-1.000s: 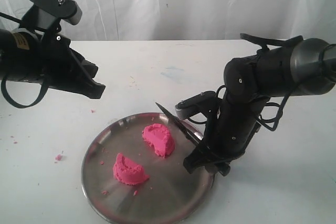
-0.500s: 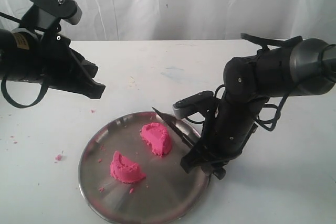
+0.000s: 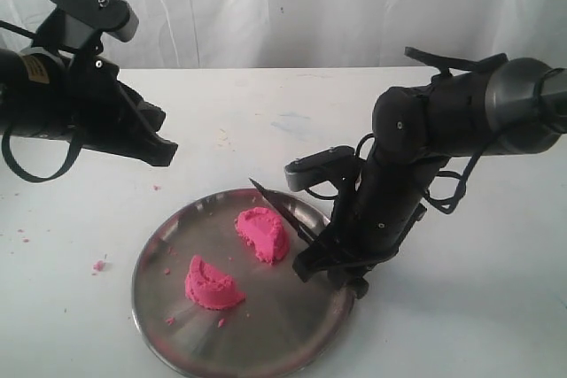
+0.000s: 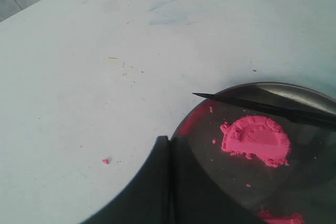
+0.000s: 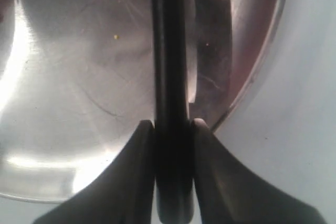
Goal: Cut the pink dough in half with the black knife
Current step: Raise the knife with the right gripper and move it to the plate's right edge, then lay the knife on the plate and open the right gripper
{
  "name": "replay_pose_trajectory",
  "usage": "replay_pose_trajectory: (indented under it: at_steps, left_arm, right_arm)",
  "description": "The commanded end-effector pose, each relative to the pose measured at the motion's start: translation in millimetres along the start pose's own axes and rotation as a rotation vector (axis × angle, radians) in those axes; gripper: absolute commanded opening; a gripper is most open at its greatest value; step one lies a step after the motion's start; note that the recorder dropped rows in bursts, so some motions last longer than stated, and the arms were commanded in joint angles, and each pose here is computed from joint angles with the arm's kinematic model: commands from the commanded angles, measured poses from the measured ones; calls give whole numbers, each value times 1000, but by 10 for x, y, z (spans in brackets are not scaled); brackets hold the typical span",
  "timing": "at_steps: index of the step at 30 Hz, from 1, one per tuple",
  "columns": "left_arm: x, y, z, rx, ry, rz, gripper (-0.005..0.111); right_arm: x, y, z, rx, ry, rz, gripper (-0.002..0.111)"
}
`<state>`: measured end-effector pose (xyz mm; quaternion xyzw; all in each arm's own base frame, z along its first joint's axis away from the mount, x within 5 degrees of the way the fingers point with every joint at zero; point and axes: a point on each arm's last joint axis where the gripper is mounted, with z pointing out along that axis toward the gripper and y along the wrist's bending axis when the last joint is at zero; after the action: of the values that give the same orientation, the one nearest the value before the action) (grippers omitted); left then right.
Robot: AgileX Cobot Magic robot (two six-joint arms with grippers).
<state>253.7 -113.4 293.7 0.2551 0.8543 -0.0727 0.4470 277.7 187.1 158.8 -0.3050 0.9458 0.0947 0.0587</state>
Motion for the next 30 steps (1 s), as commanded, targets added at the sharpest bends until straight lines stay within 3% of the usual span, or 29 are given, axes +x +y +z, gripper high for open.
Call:
replay_pose_trajectory:
  at_steps: [1, 10, 23, 30]
  left_arm:
    - [10, -6, -26, 4, -1, -16, 0]
    - [10, -6, -26, 4, -1, -16, 0]
    - [10, -6, -26, 4, -1, -16, 0]
    - [10, -6, -26, 4, -1, -16, 0]
  right_arm:
    - [-8, 5, -50, -4, -7, -8, 22]
    - [-13, 4, -50, -3, -12, -30, 39]
    - [-113, 41, -362, 9, -118, -47, 39]
    - [-199, -140, -639, 164, -309, 18, 39]
